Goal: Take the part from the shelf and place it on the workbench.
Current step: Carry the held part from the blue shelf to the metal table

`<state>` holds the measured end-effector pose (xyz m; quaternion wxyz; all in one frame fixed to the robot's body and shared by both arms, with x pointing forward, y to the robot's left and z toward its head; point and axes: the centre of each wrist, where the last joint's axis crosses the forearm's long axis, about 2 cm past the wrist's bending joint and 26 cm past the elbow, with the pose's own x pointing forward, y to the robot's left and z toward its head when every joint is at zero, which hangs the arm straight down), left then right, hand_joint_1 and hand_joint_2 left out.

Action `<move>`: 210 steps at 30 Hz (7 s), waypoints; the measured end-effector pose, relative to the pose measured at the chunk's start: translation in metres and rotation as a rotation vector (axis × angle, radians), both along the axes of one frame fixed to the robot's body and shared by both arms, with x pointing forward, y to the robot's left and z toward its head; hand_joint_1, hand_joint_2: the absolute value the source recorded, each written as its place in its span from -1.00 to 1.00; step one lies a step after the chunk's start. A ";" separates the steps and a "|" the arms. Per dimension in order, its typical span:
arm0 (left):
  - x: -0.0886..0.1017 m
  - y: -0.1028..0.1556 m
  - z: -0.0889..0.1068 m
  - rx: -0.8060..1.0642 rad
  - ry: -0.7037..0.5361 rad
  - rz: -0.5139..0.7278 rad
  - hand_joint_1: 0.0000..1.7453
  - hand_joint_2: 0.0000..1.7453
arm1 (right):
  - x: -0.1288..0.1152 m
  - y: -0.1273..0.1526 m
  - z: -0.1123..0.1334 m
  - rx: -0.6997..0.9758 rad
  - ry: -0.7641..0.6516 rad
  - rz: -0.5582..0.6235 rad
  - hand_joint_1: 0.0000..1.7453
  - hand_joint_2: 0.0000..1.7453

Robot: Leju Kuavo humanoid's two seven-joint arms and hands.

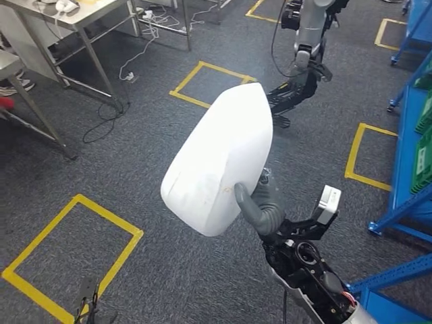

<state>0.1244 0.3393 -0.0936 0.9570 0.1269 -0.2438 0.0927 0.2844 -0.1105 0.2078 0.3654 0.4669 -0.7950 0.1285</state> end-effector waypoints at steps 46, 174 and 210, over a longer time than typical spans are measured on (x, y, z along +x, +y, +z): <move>-0.003 -0.015 -0.002 -0.044 -0.020 -0.015 -1.00 1.00 | -0.005 -0.004 -0.002 0.010 -0.004 0.028 1.00 1.00; 0.003 -0.007 0.000 -0.095 -0.053 0.006 -1.00 1.00 | 0.002 -0.001 -0.012 -0.004 0.060 0.012 1.00 1.00; -0.001 -0.008 -0.001 -0.092 -0.039 0.012 -1.00 1.00 | -0.002 -0.004 -0.016 0.001 0.069 0.016 1.00 1.00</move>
